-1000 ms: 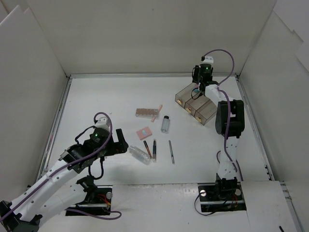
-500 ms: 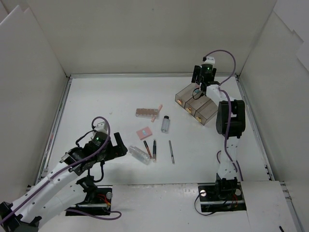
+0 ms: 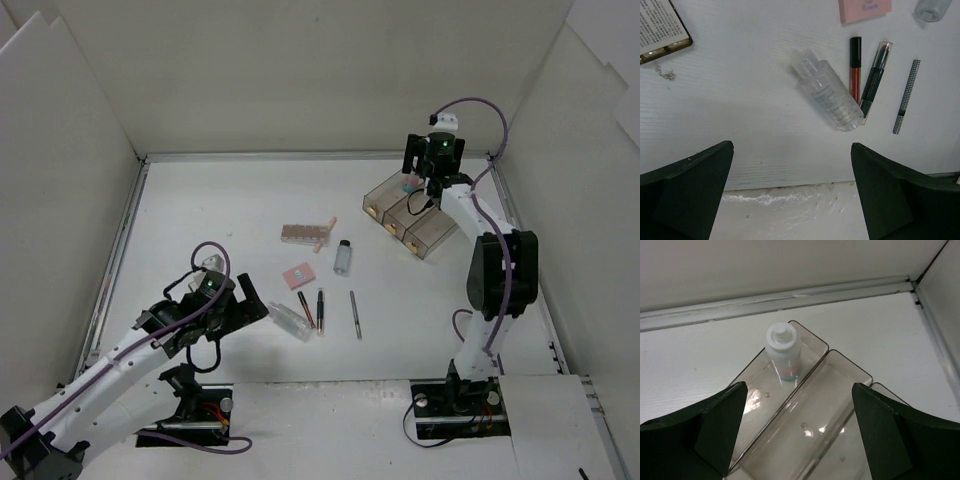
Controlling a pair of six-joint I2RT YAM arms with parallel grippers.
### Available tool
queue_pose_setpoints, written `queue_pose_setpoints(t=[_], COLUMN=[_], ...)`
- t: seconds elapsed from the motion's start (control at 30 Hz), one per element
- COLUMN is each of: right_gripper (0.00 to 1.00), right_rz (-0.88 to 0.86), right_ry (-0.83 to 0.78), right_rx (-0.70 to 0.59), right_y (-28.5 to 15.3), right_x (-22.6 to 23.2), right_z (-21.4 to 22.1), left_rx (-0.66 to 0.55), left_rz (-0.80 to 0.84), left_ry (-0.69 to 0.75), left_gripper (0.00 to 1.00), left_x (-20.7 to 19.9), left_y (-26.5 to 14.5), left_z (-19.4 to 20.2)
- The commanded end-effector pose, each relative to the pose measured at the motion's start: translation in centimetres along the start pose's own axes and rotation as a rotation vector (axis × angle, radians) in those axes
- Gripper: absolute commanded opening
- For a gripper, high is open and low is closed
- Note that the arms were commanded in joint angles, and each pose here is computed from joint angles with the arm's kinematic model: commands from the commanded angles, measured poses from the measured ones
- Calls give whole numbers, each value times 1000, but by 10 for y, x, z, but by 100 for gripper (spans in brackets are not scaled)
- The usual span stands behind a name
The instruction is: Organize the makeup
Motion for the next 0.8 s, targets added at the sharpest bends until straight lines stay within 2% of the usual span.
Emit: queue_pose_setpoints(t=[0.0,0.03,0.07,0.13,0.17,0.3,0.47,0.53,0.63,0.77], right_gripper=[83,84,85,85,85,85,85,86,86,86], right_rz=[-22,-30,-16,-7,0,-46,-97,-110,-127,-144], right_ry=[41,50,37,44,31,27,41,49,46,43], right_rx=[-245,-288,-258,-284,-249,-268,-244,-254,-262,-261], right_y=[-78,-103,-109,-139,-144,-189,-212,-222,-232,-238], right_x=[5,5,1,-4,-6,-3,-1,-3,-3,-3], right_z=[-91,-107,-94,-104,-90,-87,-70,-70,-71,-67], left_rx=[40,50,56,75,87,145,188,242,307,324], left_rz=[-14,-7,-5,-17,-11,-51,-99,-110,-129,-166], left_ry=[-112,-117,-133,-187,-189,-226,-217,-233,-257,-273], left_gripper=[99,100,100,100,99,99,97,95,89,83], left_x=[-12,-18,-23,-34,-42,-74,-100,-107,-108,-102], left_y=[6,8,9,14,14,22,32,42,53,63], left_z=[-2,0,0,1,4,9,16,28,43,51])
Point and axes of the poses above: each gripper's point midway between its finger pads, its own y axis out along the fingers, its own x axis along the line the jaws close on, z = x × y, the point moved 1 cm from there along -y, back along the fingers, and after that the axes turned 10 degrees about y, right-handed, at the moved point
